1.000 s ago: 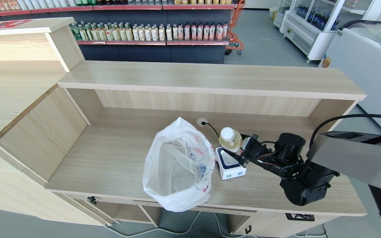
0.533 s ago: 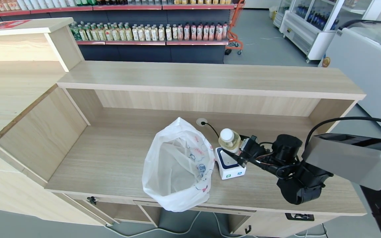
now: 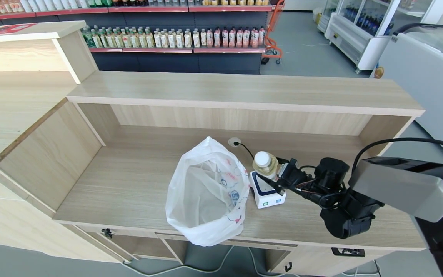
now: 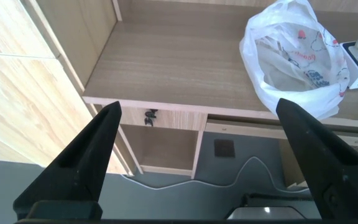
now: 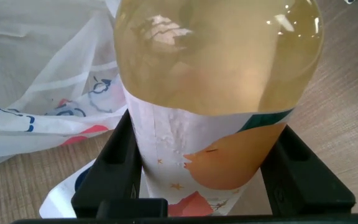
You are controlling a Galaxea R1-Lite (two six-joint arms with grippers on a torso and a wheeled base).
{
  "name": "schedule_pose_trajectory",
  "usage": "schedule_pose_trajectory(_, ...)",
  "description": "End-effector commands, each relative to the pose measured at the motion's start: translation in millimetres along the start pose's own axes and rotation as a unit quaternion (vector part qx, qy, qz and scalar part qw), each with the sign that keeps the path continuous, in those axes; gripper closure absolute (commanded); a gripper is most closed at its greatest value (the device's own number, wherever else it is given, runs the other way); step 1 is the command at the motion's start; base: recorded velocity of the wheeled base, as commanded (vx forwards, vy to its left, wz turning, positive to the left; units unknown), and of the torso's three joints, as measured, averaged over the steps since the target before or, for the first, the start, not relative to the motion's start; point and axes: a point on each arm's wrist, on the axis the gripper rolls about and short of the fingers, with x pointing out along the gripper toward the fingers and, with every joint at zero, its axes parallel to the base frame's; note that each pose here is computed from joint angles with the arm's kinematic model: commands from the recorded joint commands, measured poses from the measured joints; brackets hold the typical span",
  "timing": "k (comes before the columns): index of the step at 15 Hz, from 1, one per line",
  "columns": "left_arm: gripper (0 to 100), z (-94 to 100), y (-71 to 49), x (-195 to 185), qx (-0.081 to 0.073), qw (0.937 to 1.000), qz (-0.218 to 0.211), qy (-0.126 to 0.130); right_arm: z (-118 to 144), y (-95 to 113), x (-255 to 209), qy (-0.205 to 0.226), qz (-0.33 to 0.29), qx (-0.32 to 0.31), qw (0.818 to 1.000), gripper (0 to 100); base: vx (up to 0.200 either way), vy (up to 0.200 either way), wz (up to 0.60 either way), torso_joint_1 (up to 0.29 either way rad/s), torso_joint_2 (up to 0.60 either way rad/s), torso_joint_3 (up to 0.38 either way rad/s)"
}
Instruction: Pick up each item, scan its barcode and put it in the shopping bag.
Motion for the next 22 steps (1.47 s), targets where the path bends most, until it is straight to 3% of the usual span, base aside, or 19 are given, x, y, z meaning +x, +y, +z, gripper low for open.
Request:
schedule_pose_trajectory(1,0,0.0,0.0,0,0.0,1.0,0.0,0.0,-2,2,1,0.003,0.002,0.002,1.0,100,0.0,0.0,0.0,0.0,0.0,0.0)
schedule_pose_trajectory(5,0,0.0,0.0,0,0.0,1.0,0.0,0.0,6,-8,0,-0.006,-0.009,0.001,1.0,100,0.0,0.0,0.0,0.0,0.0,0.0)
schedule_pose_trajectory(8,0,0.0,0.0,0,0.0,1.0,0.0,0.0,49,-51,-8,-0.045,-0.058,0.063,0.995,100,0.0,0.0,0.0,0.0,0.0,0.0)
schedule_pose_trajectory(11,0,0.0,0.0,0,0.0,1.0,0.0,0.0,89,-84,-35,-0.045,-0.113,0.146,0.982,100,0.0,0.0,0.0,0.0,0.0,0.0)
schedule_pose_trajectory(13,0,0.0,0.0,0,0.0,1.0,0.0,0.0,106,-84,-54,-0.006,-0.123,0.201,0.972,100,0.0,0.0,0.0,0.0,0.0,0.0)
schedule_pose_trajectory(15,0,0.0,0.0,0,0.0,1.0,0.0,0.0,116,-73,-70,0.032,-0.143,0.279,0.949,100,0.0,0.0,0.0,0.0,0.0,0.0)
schedule_pose_trajectory(22,0,0.0,0.0,0,0.0,1.0,0.0,0.0,125,-66,-92,0.047,-0.141,0.295,0.944,100,0.0,0.0,0.0,0.0,0.0,0.0)
